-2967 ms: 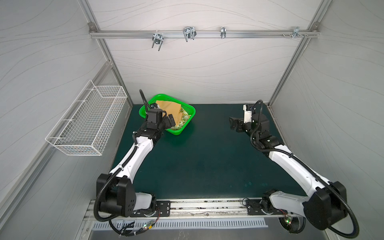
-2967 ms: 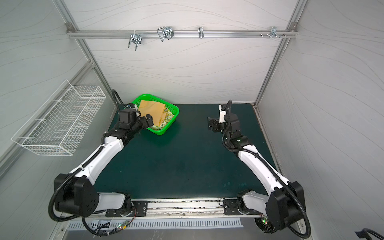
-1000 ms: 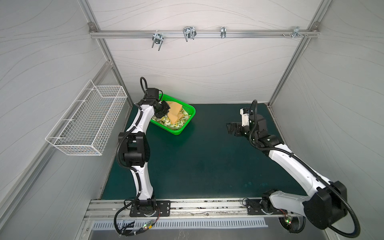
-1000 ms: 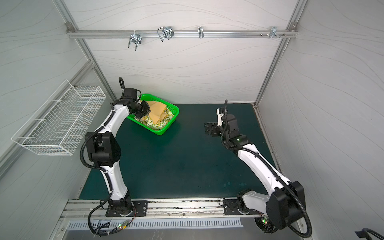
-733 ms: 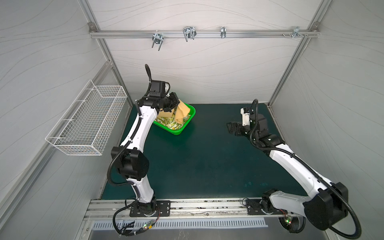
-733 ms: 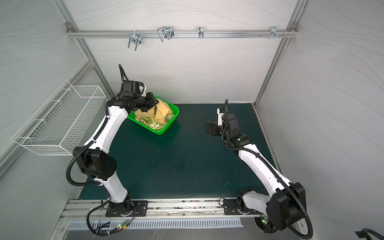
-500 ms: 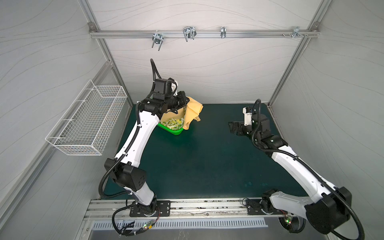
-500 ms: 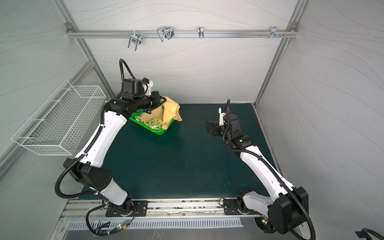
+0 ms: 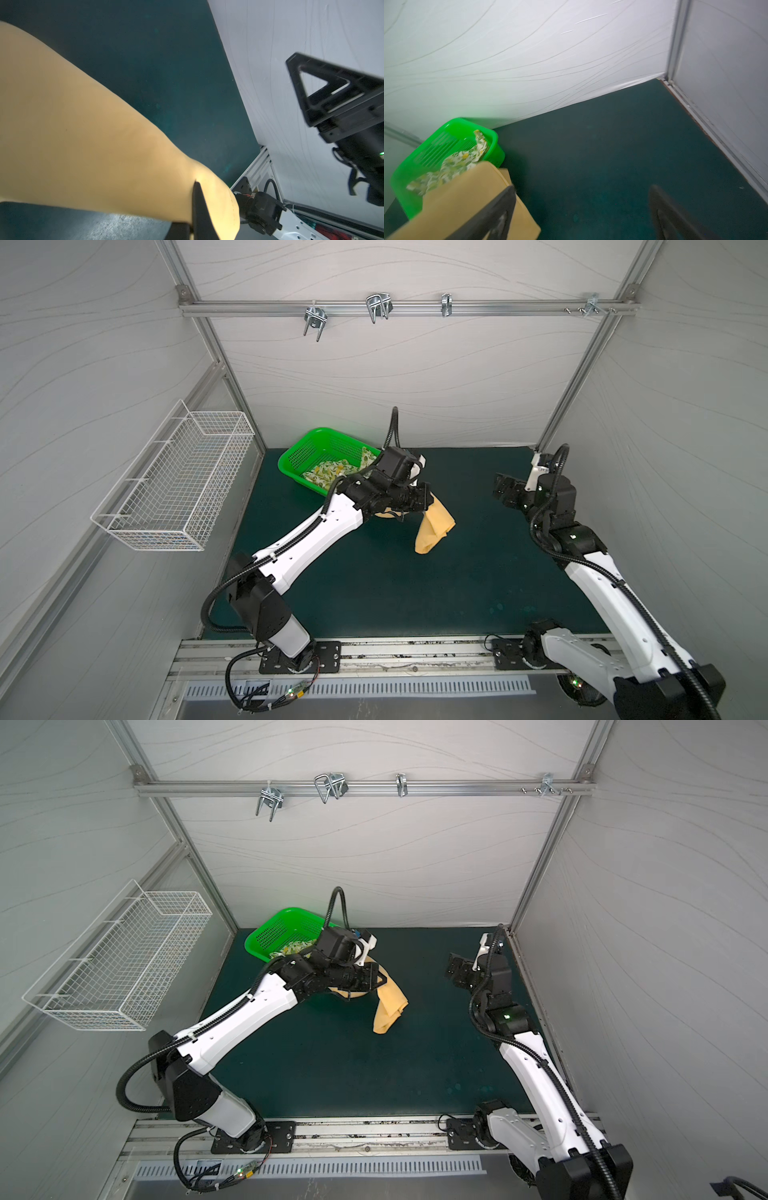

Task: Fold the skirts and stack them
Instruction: 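Grasp the tan skirt with the left gripper and pull it onto the table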

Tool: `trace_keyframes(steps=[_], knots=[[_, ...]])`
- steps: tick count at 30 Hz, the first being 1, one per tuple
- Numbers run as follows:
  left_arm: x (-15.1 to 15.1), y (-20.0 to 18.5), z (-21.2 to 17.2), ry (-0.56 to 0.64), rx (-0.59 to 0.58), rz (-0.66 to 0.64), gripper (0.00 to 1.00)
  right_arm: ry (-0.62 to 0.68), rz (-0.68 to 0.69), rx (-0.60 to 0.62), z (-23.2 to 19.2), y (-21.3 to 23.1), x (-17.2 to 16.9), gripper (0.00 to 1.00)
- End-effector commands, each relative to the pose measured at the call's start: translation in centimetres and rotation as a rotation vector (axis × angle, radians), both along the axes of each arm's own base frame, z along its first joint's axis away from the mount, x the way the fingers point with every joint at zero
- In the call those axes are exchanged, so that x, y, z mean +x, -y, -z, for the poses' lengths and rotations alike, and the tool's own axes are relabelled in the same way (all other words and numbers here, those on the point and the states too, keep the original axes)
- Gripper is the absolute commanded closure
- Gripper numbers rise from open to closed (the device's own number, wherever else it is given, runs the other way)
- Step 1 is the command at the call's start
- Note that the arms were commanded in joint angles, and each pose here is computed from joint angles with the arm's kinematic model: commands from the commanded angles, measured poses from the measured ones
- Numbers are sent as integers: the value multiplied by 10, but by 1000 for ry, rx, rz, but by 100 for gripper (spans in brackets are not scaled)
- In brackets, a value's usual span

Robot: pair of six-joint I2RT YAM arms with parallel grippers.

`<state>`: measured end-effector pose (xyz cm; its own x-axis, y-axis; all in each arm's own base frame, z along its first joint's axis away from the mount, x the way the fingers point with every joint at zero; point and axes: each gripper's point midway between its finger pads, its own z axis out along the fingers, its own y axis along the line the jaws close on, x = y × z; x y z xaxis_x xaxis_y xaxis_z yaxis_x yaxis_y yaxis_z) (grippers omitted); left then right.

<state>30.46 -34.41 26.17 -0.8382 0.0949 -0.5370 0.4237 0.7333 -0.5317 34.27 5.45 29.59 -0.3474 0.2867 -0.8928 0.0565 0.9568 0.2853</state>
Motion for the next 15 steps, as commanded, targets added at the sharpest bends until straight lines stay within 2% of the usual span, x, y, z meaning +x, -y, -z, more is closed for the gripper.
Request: trace_keyframes(steps=[1,6,10,13,15], knots=[[12,39,22,31,-26,28,100,-38,68,33,6,16,-3,1],[5,97,71,-68,-23,118,98,-67,83,15,11,20,-3,1],[-13,123,92,-125,27,189,72,-76,80,-5,12,22,-4,1],[-11,110,84,-92,16,140,52,-91,56,-23,14,19,-6,1],[-6,84,74,-64,9,73,25,-107,22,-18,17,13,-8,1]])
